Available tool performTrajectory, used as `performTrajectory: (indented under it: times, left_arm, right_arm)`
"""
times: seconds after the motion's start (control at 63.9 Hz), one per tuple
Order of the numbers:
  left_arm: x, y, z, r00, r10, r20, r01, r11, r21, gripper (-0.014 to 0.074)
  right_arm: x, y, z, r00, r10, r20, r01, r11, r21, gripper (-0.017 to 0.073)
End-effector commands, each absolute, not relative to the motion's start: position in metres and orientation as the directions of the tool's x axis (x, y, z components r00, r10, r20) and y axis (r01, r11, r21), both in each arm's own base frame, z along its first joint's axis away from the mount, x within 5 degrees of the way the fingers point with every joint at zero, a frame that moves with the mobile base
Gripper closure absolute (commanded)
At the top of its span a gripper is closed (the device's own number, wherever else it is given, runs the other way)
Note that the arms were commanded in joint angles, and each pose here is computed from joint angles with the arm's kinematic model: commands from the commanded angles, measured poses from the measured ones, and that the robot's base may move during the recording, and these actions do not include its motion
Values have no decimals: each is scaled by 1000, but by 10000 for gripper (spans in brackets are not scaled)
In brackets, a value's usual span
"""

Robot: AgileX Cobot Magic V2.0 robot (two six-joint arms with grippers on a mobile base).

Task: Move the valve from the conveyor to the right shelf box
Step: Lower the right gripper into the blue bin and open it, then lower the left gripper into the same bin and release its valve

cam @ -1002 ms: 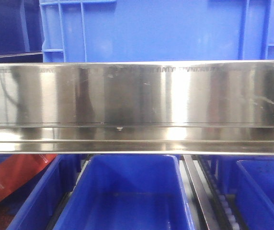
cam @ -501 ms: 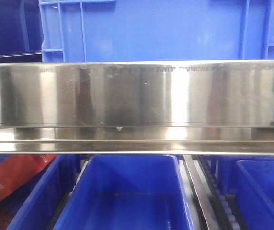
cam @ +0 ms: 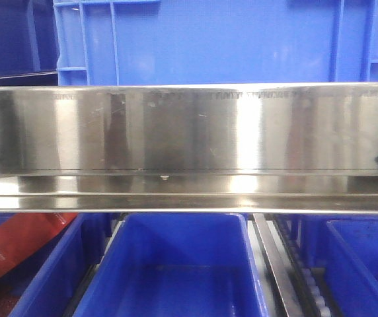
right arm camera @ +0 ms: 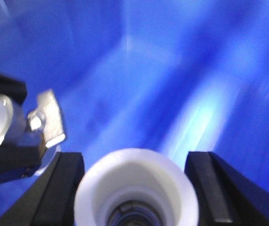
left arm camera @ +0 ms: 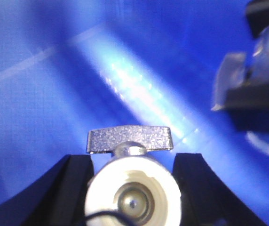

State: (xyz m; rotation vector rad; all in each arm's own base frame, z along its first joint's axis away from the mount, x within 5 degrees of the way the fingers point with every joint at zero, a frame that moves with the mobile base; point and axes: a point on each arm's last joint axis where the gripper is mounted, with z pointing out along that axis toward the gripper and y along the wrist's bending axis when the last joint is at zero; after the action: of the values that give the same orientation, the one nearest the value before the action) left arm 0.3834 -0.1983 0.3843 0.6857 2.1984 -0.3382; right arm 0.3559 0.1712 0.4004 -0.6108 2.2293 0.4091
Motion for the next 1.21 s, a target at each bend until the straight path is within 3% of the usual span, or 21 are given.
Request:
performTrajectory:
  times: [0.0, 0.063, 0.141, 0.329, 0.36, 0.548, 0.736, 0.876, 1.064, 1.189]
  left_arm:
    - [383, -202, 392, -518, 325, -791, 574, 818, -41, 680]
    - [384, -202, 390, -529, 330, -782, 576, 816, -45, 617]
    - [383, -202, 389, -536, 336, -774, 578, 815, -46, 473]
    - [383, -202, 389, -538, 337, -773, 578, 815, -47, 4]
    - [383, -202, 389, -539, 338, -772, 578, 815, -47, -34]
    - [379, -200, 396, -536, 342, -772, 581, 812, -44, 96]
    - [361, -191, 432, -474, 324, -819, 585, 811, -18, 246]
    - [341, -179, 463, -409, 306, -859, 578, 816, 15, 422]
    - [311, -149, 500, -354, 273, -895, 544, 838, 40, 699]
    - [295, -121, 514, -376, 261, -889, 500, 865, 43, 705]
  right_arm:
    - [358, 172, 407, -551, -290, -782, -546, 834, 76, 539]
    - [359, 173, 403, -564, -298, -770, -547, 833, 79, 435]
    - [360, 173, 401, -569, -301, -765, -548, 833, 80, 313]
    - [360, 171, 400, -576, -304, -759, -545, 835, 79, 28]
    - [360, 171, 400, -580, -308, -754, -546, 834, 80, -15]
    - [352, 168, 411, -564, -303, -768, -550, 832, 76, -9]
    - [326, 156, 449, -484, -265, -834, -552, 832, 56, 37]
    - [299, 144, 481, -401, -228, -887, -553, 832, 37, 250]
    - [261, 127, 515, -304, -194, -933, -549, 836, 6, 725]
    - [244, 110, 525, -287, -145, -947, -511, 860, 23, 715]
